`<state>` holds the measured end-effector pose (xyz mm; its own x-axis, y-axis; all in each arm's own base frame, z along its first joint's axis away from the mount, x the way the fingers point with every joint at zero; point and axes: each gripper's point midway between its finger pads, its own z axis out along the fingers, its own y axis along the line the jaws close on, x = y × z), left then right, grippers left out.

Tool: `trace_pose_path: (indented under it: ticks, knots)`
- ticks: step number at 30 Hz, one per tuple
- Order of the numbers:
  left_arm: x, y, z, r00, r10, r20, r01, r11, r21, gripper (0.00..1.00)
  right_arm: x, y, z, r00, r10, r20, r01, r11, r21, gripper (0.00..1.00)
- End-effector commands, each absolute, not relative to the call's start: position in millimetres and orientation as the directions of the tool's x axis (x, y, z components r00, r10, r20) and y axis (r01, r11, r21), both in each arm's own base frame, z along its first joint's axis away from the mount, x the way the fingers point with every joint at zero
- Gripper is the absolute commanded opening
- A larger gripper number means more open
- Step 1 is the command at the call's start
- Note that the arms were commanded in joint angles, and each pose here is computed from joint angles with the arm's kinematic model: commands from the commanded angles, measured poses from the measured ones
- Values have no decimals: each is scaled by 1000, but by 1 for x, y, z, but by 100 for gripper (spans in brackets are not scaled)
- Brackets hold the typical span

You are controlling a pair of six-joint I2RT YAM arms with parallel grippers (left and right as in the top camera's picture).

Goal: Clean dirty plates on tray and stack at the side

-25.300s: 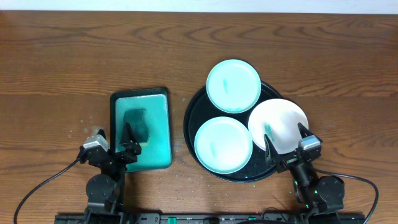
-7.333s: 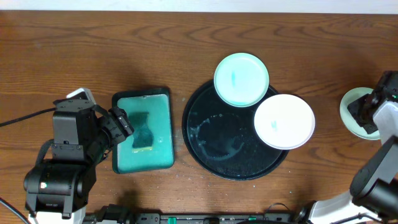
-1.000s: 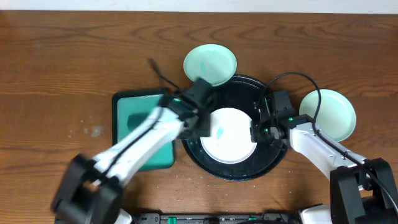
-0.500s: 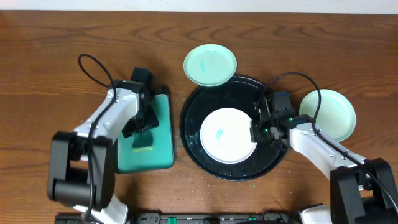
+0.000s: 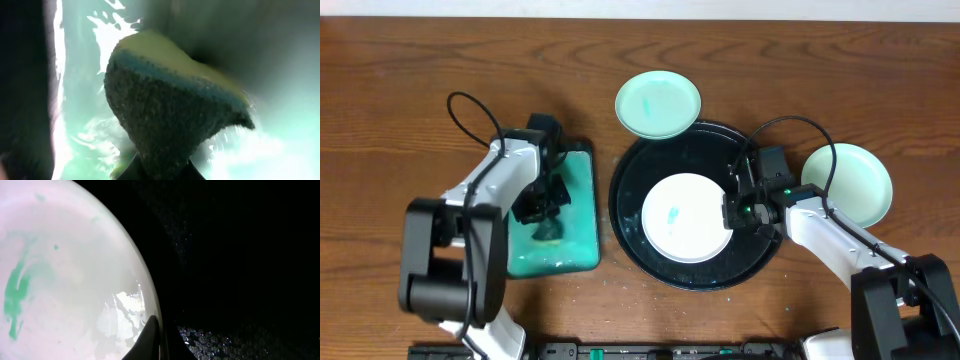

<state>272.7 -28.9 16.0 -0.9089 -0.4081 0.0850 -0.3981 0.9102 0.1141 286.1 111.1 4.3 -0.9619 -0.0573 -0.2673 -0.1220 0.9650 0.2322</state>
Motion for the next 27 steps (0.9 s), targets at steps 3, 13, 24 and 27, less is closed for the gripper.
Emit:
trace_pose_path:
  ticks: [3, 13, 24, 27]
  knots:
    - [291, -39, 74, -921, -380, -85, -381, 925, -6, 7, 279, 110, -4, -971, -49, -232, -104, 967, 232, 1]
    - [296, -62, 102, -939, -264, -221, -269, 963, -6, 7, 279, 110, -4, -972, -34, -231, -90, 968, 235, 1]
    - [302, -177, 109, -967, -154, -201, -75, 932, -354, 7, 279, 110, -4, -973, -22, -228, -78, 968, 238, 1]
    - [300, -217, 94, -973, -69, -220, 17, 930, -368, 7, 279, 110, -4, -975, -8, -224, -63, 968, 242, 1]
